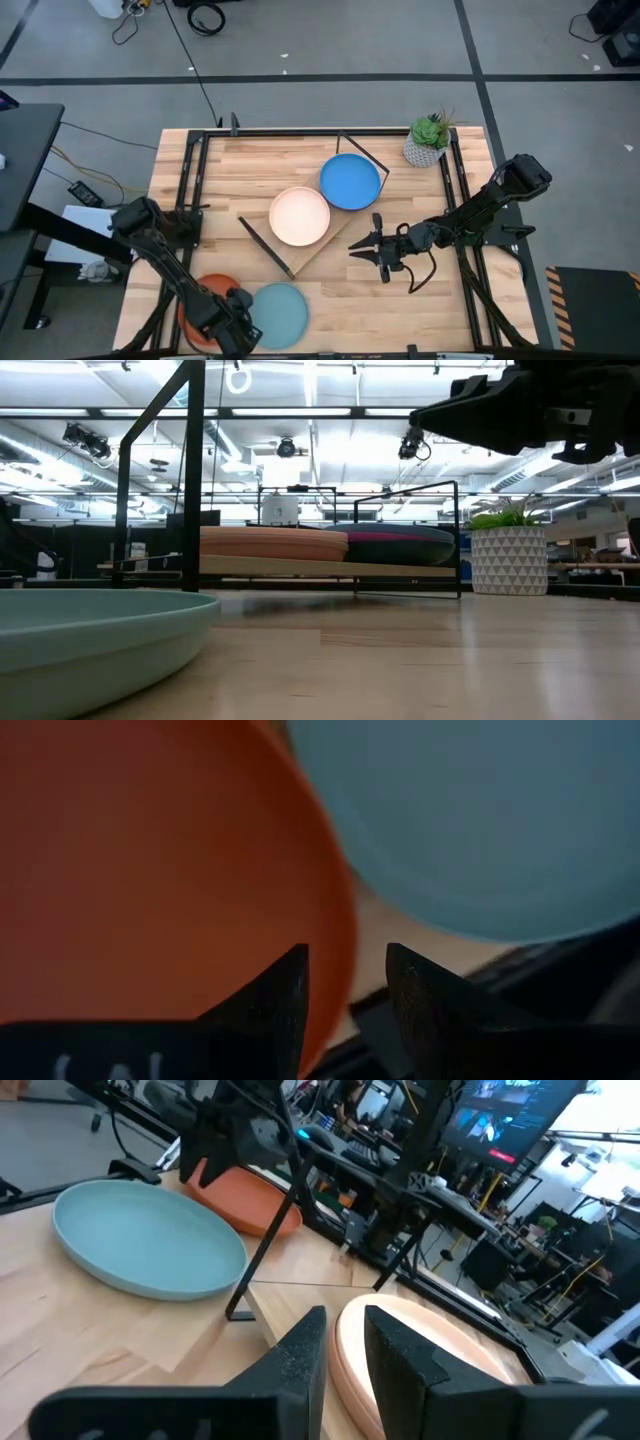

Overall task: Place and stack plates onto a shelf
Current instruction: Stack the orange plate on top of the blue plate

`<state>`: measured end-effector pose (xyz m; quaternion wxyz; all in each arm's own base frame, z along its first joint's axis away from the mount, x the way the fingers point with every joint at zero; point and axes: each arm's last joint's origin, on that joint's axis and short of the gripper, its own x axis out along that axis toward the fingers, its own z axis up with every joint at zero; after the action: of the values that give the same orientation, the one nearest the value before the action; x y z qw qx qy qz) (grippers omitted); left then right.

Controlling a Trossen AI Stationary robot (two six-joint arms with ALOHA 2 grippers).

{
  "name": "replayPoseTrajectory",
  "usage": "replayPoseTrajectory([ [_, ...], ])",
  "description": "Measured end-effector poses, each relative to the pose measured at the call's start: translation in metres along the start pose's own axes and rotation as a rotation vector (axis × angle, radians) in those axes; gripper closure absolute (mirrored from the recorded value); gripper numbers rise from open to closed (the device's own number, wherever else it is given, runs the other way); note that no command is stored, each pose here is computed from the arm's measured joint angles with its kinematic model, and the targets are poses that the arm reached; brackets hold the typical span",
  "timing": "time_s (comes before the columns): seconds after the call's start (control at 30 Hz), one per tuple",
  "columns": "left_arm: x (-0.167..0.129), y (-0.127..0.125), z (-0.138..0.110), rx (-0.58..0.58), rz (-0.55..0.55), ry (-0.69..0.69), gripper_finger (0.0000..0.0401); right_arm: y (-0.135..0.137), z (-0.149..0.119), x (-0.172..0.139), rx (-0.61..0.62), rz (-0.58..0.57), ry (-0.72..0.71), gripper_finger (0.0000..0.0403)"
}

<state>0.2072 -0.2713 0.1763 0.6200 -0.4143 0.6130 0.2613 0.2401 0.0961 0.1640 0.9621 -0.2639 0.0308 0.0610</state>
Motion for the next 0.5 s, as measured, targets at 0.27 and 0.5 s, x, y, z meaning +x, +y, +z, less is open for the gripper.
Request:
replayPoseTrajectory([
  [0.27,0.017,-0.001,-0.003,0.022,0.111,0.028,0.026,0.0,0.0,0.0,0.004,-0.001,-0.002,0.0325],
  [0.5,0.028,0.0,-0.003,0.038,0.163,0.081,0.0283,0.0,0.0,0.0,0.008,0.0,-0.001,0.0325],
])
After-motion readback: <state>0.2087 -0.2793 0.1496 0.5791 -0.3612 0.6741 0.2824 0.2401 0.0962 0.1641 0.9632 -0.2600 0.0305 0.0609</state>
